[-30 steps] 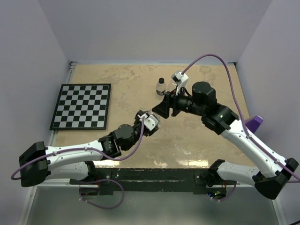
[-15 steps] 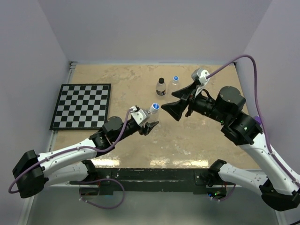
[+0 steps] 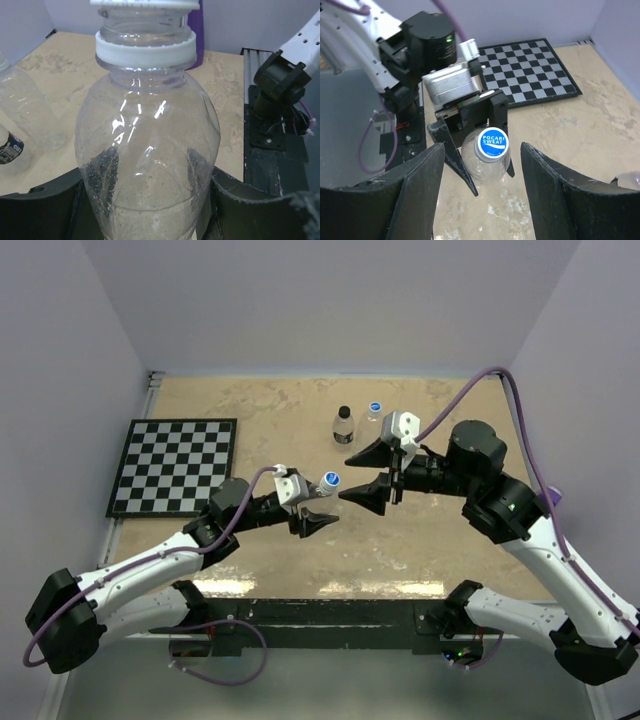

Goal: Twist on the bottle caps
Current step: Screw the bottle cap onto the plastic bottle.

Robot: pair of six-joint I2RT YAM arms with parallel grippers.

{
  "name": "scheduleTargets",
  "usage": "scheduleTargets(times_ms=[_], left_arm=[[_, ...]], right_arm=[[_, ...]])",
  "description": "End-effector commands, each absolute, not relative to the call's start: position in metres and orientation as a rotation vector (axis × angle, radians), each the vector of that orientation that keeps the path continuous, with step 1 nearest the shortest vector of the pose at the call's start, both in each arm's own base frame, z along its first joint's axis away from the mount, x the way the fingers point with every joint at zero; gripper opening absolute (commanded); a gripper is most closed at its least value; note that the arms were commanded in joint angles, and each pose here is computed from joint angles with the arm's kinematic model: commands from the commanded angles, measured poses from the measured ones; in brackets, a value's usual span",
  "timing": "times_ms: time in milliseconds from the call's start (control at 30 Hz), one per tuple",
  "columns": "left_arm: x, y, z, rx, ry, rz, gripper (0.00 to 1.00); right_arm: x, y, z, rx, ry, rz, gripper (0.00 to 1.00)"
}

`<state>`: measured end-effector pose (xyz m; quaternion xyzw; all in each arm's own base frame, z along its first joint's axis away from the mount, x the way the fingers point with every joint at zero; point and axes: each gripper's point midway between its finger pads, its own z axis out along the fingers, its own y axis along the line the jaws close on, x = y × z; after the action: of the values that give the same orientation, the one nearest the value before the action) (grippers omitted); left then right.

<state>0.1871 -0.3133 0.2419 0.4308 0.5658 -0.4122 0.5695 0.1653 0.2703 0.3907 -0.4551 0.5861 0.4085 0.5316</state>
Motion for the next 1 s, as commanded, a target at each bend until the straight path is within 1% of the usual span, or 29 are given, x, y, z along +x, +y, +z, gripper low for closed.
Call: scheduleTargets(times_ms=[0,267,633,967], left_arm=[[0.166,-0.319,0.275,1.083,1.195,-1.092,0.0],[0.158,-0.319,0.287,1.106,1.136,-1.123,0.0],[0.156,-0.321,0.288,1.13,1.124,-1.135,0.0],[0.156,-0.321,0.288,1.14,1.128,-1.132,0.0]], right_arm=[[0.143,0.272,0.391,-1.27,1.25,0.996,0.63],[0.142,0.276,0.383,-1.326,1.236,1.009,0.56],[0.145,0.283,0.383,-1.34,1.23,1.035,0.55],[0.143,0.286,0.385,-1.352,1.222,1.062,0.49]])
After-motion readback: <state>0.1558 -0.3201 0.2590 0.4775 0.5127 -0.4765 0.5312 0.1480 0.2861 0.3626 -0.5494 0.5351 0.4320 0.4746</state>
